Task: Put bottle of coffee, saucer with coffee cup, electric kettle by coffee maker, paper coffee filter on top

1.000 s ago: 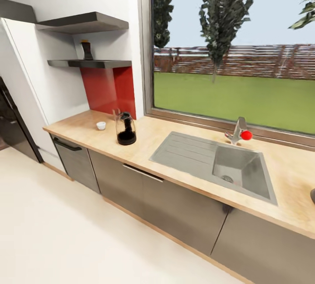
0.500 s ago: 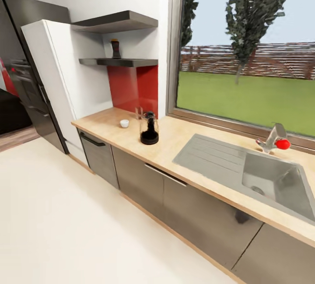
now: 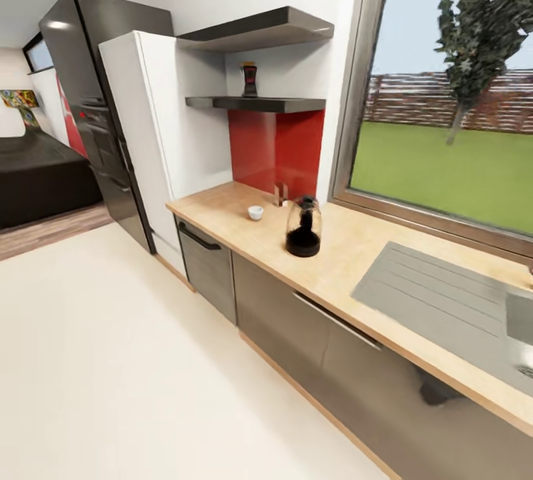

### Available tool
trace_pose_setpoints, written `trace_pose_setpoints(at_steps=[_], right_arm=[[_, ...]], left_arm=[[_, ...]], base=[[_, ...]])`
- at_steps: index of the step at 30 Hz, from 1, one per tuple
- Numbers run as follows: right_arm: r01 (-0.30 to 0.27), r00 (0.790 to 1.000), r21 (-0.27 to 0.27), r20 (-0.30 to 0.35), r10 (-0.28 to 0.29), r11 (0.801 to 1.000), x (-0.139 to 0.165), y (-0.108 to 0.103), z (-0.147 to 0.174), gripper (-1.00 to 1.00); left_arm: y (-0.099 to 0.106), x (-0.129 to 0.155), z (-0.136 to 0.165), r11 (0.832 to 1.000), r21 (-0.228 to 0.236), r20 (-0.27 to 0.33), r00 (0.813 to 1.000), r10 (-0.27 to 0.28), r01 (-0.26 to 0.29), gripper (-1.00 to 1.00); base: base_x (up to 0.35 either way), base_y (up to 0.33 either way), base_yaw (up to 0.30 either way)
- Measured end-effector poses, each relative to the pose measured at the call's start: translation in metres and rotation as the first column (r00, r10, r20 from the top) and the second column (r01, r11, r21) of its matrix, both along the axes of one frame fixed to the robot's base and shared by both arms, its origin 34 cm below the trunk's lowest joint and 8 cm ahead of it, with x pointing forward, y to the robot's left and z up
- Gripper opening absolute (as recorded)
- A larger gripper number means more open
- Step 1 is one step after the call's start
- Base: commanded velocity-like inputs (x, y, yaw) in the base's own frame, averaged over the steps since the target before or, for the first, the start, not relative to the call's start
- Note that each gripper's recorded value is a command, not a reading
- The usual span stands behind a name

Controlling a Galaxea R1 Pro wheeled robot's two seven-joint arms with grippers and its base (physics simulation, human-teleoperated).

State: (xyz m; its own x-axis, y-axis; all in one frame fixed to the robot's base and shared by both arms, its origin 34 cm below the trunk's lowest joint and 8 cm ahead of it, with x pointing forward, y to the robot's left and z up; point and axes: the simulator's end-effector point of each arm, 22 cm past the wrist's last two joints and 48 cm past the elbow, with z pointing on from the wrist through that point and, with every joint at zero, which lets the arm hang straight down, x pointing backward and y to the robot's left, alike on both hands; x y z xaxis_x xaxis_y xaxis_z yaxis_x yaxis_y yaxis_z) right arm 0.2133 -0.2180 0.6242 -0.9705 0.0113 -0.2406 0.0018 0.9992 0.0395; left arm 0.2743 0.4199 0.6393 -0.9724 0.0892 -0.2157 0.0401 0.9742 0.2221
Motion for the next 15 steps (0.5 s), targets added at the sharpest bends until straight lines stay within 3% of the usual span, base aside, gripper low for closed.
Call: trace_pose_setpoints(at_steps=[15], right_arm=[[-0.006,1.000,0.003,0.001,0.006,1.000,-0.0013,0.0012,-0.0001,1.00]], left_arm=[[-0.0015,0.0014,-0.0001,1.000,-0.003,0.007,1.000,-0.001,0.001,1.00]], base=[[0.300,0.186,0.025]])
